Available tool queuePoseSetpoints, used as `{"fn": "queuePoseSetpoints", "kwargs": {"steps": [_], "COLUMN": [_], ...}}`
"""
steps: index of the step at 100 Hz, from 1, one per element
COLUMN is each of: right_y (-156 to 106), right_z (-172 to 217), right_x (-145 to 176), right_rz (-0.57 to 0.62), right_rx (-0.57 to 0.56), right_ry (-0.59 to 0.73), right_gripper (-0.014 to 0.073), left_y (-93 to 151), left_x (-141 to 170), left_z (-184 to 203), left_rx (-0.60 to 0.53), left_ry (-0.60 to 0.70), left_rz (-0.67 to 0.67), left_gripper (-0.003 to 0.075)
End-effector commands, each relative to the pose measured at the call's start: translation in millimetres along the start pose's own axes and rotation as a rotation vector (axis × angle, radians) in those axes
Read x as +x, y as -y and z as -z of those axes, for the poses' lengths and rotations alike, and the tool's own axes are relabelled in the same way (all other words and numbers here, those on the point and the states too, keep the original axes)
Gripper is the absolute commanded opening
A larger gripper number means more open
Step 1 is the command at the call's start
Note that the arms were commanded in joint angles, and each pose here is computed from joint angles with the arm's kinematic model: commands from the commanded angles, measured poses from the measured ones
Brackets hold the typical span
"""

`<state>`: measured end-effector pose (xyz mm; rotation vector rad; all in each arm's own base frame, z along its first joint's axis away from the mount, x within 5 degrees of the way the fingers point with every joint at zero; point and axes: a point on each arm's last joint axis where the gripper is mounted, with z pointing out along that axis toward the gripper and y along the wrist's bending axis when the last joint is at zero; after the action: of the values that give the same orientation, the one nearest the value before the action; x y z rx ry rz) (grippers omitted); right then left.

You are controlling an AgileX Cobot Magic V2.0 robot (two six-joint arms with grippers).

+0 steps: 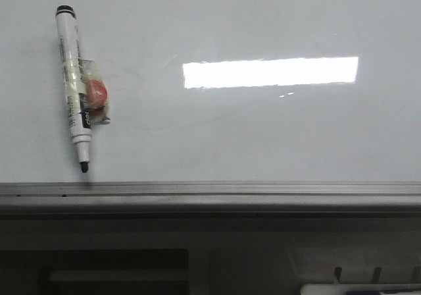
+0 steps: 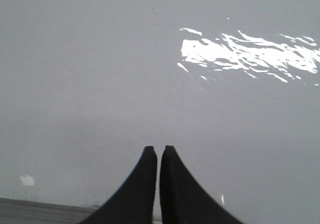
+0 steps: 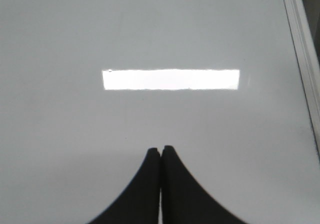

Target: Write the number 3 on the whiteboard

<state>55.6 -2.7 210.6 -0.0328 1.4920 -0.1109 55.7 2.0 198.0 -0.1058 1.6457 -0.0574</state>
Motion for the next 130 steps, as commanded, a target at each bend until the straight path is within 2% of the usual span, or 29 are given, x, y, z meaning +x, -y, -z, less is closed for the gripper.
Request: {"fn": "queuePoseSetpoints", "kwargs": {"steps": [1,20,27,42,49,61,75,87,91,100,108,113,118,123,130], "right_y": [-0.8,-0.3,0.2,0.2,-0.2,0.2,-0.4,-1.0,-1.0,-0.7,-0.8,-0.8,-1.0,-1.7,-1.7], "right_z": [0.7,0.6,0.7,-4.8,-10.4,-23.1,-34.4,-39.1,-39.9,-42.3,-42.2,-42.2,-41.6,-40.2,-41.7], "right_x": [3.2,8.6,6.2,-2.6,-6.8,-16.1,-20.6,-17.6,-17.1,-18.1,-17.8,-17.8,-16.4,-12.6,-12.1], "right_rz": [0.011,0.004,-0.051,-0.153,-0.207,-0.213,-0.222,-0.221,-0.221,-0.221,-0.221,-0.221,-0.221,-0.221,-0.221], "right_rx": [0.002,0.006,0.007,0.001,-0.004,-0.008,-0.017,-0.019,-0.019,-0.017,-0.017,-0.017,-0.018,-0.021,-0.020], "right_ry": [0.054,-0.019,-0.062,-0.133,-0.205,-0.325,-0.351,-0.381,-0.385,-0.370,-0.374,-0.374,-0.392,-0.437,-0.434], "right_gripper": [-0.0061,-0.0061,-0.0061,-0.0061,-0.0061,-0.0061,-0.0061,-0.0061,-0.0061,-0.0061,-0.0061,-0.0061,-0.0061,-0.0061,-0.0061], "left_y": [1.3,2.1,2.7,3.4,4.5,7.2,10.3,10.1,9.5,9.1,10.2,11.3,12.4,13.9,15.4], "left_x": [-5.2,-8.4,-13.7,-23.6,-33.5,-65.5,-95.4,-101.6,-100.1,-96.5,-95.1,-96.7,-99.0,-102.1,-105.6], "left_z": [1.4,2.0,3.4,2.4,-0.1,-1.8,-4.2,-8.3,-10.9,-16.3,-19.9,-21.7,-22.8,-24.5,-26.2], "left_rx": [0.020,0.031,0.033,0.018,0.016,0.008,0.014,0.000,-0.008,-0.010,0.004,0.014,0.022,0.035,0.049], "left_ry": [0.100,0.119,0.128,0.048,0.032,0.025,0.078,0.054,0.035,-0.010,-0.023,-0.006,0.019,0.056,0.094], "left_rz": [0.002,0.050,0.058,0.057,0.057,0.032,0.025,-0.032,-0.089,-0.223,-0.231,-0.231,-0.216,-0.177,-0.133], "left_gripper": [-0.0021,-0.0021,-0.0021,-0.0021,-0.0021,-0.0021,-0.0021,-0.0015,0.0008,0.0162,0.0349,0.0426,0.0457,0.0457,0.0456]}}
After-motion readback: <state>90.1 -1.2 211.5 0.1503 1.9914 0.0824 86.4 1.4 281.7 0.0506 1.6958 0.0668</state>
